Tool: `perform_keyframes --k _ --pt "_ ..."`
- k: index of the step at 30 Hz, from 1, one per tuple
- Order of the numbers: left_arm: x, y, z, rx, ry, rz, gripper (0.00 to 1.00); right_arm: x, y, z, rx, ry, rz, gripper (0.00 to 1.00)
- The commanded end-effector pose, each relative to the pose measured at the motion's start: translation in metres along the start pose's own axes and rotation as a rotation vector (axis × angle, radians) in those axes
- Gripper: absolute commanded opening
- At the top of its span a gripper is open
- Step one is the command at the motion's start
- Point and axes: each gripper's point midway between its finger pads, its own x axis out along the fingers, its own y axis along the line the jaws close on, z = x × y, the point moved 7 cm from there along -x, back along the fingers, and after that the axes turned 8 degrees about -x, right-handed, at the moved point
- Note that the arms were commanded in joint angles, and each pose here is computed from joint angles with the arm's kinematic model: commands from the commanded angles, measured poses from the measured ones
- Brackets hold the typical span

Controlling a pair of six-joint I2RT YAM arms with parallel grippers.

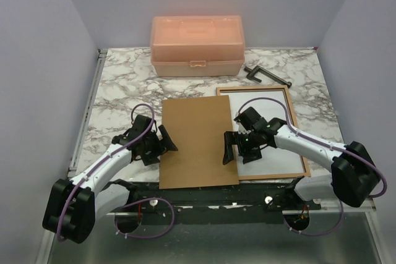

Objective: Put the photo into the frame

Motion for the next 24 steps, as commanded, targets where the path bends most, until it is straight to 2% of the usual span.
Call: perform_keyframes --k 1,4,9,12,14,16,20,24 --pt "0.0 0.0 0.002 0.011 -0.012 0.014 0.96 0.001 -0.019 0.019 0.02 -0.094 -0.078 1.0" --pt "0.0 0.002 0.001 0.019 -0.016 0.021 0.96 -0.002 -0.028 0.032 0.045 -0.123 -0.03 1.0" --pt "0.003 0.004 -0.002 0.029 0.006 -0.006 0.95 0.0 -0.031 0.047 0.071 -0.15 0.152 1.0" --pt "0.007 0.003 -0.005 0.028 0.023 -0.037 0.95 0.007 -0.036 0.052 0.095 -0.152 0.224 0.96" --pt "0.009 0.001 -0.005 0.024 0.031 -0.055 0.94 0.012 -0.038 0.054 0.108 -0.149 0.267 0.92" --pt "0.011 0.001 -0.006 0.024 0.042 -0.064 0.94 0.017 -0.041 0.054 0.135 -0.147 0.306 0.82" --pt "0.014 0.002 -0.007 0.023 0.055 -0.069 0.94 0.023 -0.044 0.055 0.182 -0.148 0.389 0.78" --pt "0.017 0.002 -0.008 0.019 0.067 -0.076 0.93 0.014 -0.036 0.061 0.172 -0.175 0.445 0.66"
